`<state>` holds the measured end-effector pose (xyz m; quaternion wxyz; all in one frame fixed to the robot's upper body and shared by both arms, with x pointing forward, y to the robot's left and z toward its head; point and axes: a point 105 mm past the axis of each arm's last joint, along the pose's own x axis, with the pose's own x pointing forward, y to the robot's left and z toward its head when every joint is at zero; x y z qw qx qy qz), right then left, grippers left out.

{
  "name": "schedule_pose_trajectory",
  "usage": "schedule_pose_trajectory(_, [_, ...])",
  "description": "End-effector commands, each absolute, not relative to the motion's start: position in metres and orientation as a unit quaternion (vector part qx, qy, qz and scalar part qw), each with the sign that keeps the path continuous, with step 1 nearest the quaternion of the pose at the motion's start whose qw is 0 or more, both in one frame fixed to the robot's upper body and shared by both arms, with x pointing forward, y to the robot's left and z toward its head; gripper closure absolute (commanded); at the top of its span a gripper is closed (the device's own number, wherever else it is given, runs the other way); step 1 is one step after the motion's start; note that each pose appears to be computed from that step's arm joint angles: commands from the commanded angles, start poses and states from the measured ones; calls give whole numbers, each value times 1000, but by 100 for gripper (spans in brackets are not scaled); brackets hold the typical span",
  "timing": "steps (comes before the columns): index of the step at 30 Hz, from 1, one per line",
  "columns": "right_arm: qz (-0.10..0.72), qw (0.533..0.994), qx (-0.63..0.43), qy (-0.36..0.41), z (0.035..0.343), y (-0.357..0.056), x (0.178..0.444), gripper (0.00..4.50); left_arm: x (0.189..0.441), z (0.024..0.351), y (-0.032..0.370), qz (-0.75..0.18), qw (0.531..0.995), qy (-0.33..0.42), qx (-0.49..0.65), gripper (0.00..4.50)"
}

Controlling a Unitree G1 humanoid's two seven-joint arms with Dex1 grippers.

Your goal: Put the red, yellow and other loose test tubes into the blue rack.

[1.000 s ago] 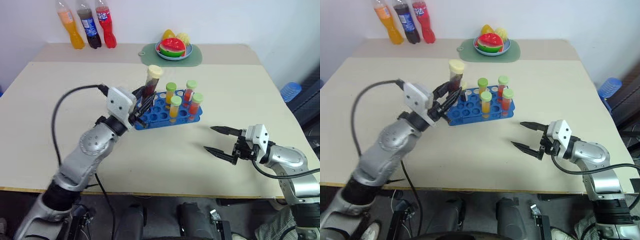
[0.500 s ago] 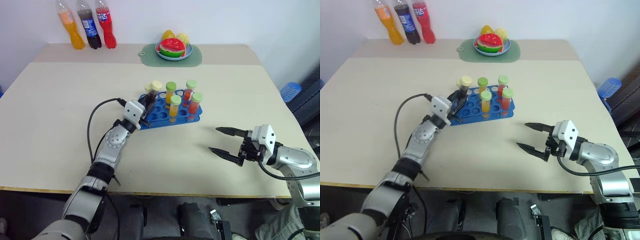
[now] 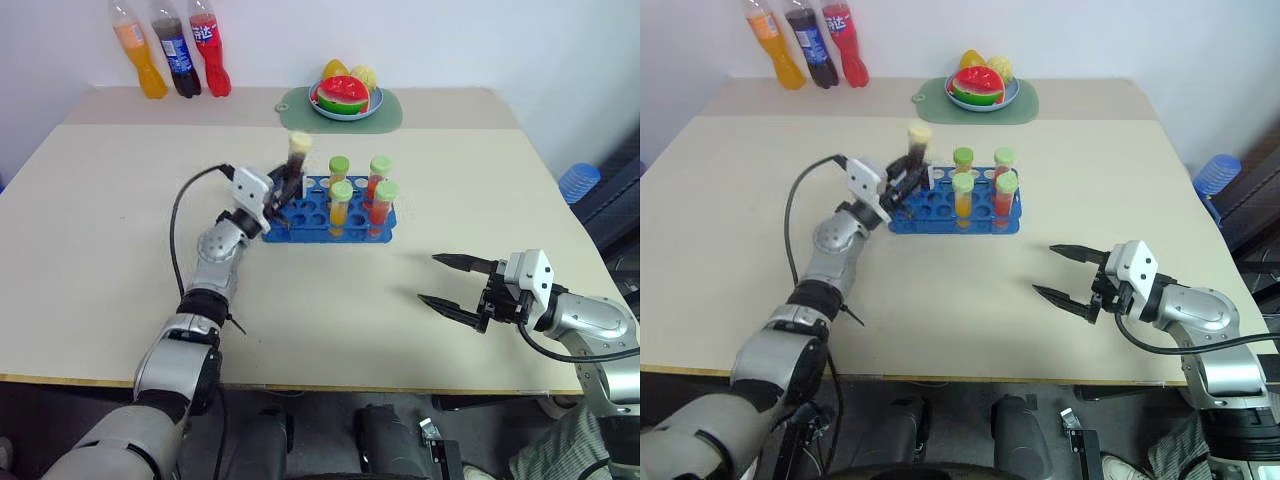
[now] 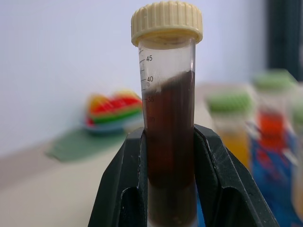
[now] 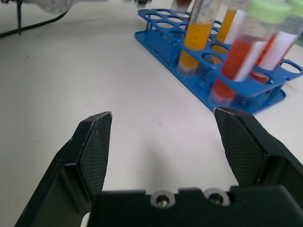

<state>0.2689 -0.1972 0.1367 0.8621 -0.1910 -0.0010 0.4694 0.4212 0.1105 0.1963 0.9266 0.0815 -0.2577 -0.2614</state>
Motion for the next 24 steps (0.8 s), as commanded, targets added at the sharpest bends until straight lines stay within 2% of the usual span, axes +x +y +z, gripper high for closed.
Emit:
schedule_pose_trajectory(1, [468, 861, -199, -20, 147, -197, 268, 68, 423, 218, 125, -219, 926, -303, 53, 373])
schedule_pose_trajectory(3, [469, 860, -198, -21, 147, -196, 269, 68, 420, 214, 132, -218, 925, -308, 44, 373])
schedule_pose_trajectory(4, [469, 860, -198, -21, 148, -196, 270, 68, 415, 201, 136, -227, 925, -302, 38, 373])
schedule_pose_trajectory(9, [470, 860, -198, -21, 147, -196, 269, 68, 376, 157, 142, -303, 907, -292, 5, 373])
schedule_pose_trajectory(18, [470, 860, -197, -15, 146, -198, 267, 68, 307, 169, 115, -317, 893, -318, -31, 373])
schedule_pose_trajectory(20, [470, 861, -197, -15, 146, -198, 266, 68, 297, 172, 107, -317, 893, -317, -35, 373])
schedule_pose_trajectory(24, [469, 861, -196, -16, 145, -197, 266, 68, 293, 184, 106, -297, 898, -322, -38, 373])
